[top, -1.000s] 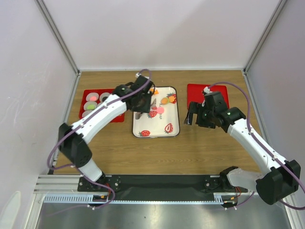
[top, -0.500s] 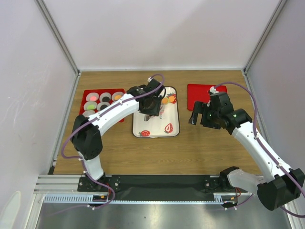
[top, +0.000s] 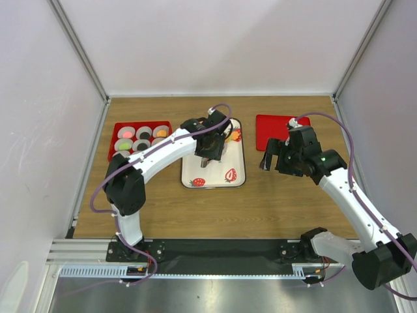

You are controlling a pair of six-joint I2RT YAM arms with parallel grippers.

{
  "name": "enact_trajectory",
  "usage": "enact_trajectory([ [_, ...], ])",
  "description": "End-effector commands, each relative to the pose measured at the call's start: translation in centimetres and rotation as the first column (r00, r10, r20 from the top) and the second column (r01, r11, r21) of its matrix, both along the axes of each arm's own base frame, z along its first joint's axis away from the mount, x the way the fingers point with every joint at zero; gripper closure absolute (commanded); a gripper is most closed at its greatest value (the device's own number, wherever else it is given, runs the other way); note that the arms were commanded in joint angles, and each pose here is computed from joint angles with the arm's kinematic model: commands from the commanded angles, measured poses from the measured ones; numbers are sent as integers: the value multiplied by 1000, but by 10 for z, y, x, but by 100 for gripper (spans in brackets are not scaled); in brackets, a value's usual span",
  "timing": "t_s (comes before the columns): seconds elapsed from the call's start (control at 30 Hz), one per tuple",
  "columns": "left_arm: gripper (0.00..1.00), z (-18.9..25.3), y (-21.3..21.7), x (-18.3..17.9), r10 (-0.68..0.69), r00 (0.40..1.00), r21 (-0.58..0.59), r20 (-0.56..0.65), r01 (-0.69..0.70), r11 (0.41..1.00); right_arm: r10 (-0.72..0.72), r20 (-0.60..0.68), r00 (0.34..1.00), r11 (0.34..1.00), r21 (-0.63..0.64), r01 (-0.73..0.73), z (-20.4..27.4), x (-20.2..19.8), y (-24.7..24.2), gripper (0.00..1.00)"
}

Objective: Pack the cookies

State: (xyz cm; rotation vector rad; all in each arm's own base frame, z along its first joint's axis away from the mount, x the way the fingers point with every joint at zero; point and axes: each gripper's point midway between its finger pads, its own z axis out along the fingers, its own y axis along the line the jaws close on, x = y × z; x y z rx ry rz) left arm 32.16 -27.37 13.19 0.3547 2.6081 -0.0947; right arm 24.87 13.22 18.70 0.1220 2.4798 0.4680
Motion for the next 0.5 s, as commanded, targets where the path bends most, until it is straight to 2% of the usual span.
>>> enact_trajectory([
  [0.0, 49, 16, -7, 7, -16, 999, -2, 49, 16, 1000, -5, 40, 999, 1000, -1, 5, 11, 1, -4, 0],
  [0.3, 56, 14, -5, 4, -19, 999, 15, 36, 19, 1000, -4, 41, 999, 1000, 7, 3, 10, 3, -3, 0],
  [0.47, 59, 34, -6, 9, -16, 997, -2, 72, 16, 1000, -4, 41, 999, 1000, 11, 4, 10, 5, -2, 0],
])
